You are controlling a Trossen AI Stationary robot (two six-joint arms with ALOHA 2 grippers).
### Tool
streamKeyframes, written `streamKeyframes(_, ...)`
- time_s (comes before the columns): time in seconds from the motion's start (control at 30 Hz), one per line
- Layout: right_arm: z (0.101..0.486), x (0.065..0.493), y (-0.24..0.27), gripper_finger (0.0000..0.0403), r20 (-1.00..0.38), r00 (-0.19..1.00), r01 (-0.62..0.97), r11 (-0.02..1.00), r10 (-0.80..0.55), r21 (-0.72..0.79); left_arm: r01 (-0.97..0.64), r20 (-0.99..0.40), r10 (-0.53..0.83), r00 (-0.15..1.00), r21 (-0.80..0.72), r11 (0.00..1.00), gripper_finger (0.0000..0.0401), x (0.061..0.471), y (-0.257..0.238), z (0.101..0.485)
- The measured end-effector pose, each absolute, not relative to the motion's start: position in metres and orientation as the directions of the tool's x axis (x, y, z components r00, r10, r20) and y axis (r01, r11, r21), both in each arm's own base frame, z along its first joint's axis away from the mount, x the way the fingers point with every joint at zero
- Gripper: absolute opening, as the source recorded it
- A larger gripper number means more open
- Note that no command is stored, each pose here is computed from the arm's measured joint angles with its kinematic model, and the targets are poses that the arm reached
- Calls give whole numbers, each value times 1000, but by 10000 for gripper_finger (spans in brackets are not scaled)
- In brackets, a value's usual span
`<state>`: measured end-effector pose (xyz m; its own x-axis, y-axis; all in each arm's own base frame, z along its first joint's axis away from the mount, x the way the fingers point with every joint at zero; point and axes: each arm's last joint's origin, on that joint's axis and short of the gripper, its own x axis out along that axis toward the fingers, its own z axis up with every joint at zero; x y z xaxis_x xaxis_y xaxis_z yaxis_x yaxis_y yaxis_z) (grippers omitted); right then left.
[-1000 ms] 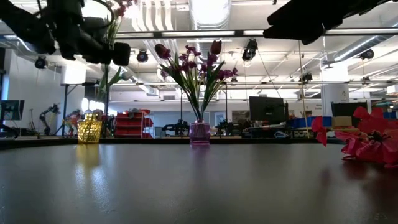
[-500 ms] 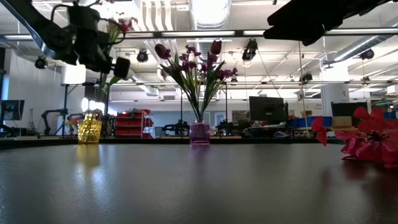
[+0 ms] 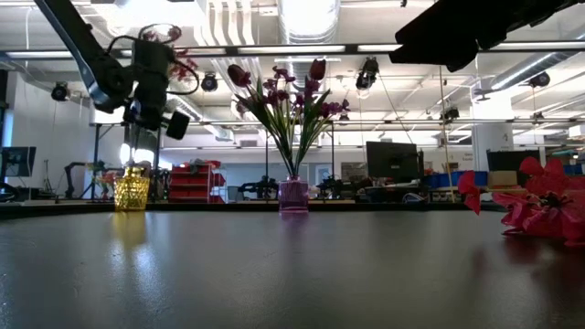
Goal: Sort flowers into vase by color
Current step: Put the left red flowers into the yellow vase
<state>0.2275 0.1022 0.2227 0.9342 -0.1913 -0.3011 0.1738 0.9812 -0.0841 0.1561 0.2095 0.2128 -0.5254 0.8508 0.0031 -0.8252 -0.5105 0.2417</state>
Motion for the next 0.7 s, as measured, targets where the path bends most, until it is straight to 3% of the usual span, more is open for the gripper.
streamKeyframes(0.17, 223, 227, 102, 247, -301, 934, 174, 981, -191, -84, -735, -5, 771, -637, 303, -606, 0, 158, 208, 203)
streamKeyframes(0.27, 223, 227, 102, 247, -300, 935, 174, 981, -191, -82, -724, -7, 778, -628, 374, -580, 4, 161, 205, 202)
streamKeyframes(0.7, 222, 227, 102, 260, -306, 933, 192, 981, -190, -24, -776, -39, 842, -538, 412, -478, 71, 164, 196, 202)
